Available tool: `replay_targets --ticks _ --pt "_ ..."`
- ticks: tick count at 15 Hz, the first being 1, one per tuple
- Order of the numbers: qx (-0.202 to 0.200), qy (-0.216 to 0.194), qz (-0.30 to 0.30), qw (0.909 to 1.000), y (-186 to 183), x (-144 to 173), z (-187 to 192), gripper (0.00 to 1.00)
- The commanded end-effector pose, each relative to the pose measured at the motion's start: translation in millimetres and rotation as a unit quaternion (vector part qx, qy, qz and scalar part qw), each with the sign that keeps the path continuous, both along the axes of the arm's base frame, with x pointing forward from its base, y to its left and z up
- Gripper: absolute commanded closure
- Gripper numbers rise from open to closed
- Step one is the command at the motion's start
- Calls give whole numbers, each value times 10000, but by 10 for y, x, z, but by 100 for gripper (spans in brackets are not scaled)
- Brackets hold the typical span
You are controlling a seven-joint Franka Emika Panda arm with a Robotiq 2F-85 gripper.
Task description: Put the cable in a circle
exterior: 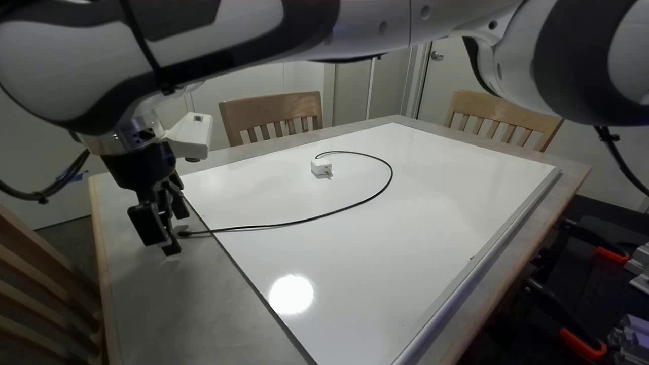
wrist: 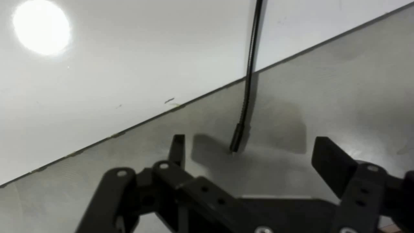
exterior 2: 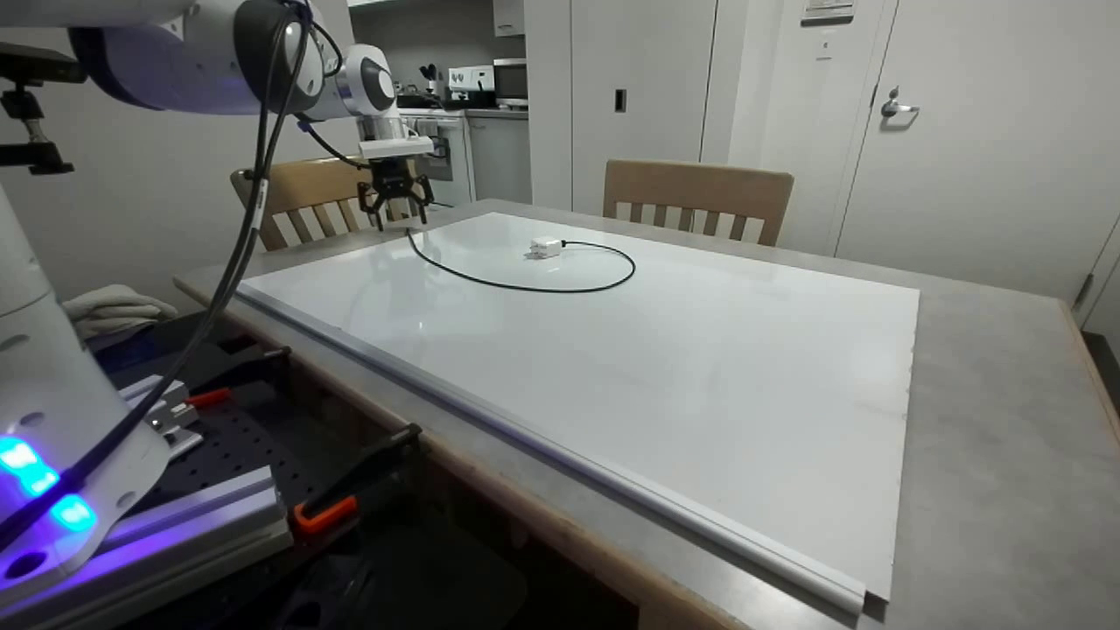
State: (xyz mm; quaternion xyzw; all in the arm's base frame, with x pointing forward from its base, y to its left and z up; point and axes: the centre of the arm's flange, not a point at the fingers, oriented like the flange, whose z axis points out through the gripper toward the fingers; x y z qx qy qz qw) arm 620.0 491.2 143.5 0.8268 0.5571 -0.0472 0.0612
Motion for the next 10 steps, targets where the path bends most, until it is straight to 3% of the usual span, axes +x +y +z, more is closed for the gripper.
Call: replay_targets --ticks 1,2,3,6,7,8,10 --pt "67 -196 -60 9998 -15 61 -86 12" --pt "82 -224 -79 9997 -17 63 -85 21" --pt "100 -230 -105 9996 -26 56 -74 23" --pt "123 -230 -178 9995 -56 33 -64 13" --pt "126 -237 -202 9994 -65 28 -68 16" --pt "133 -245 -230 9993 -76 28 -76 21" --pt "154 -271 -273 9991 -90 20 -92 45"
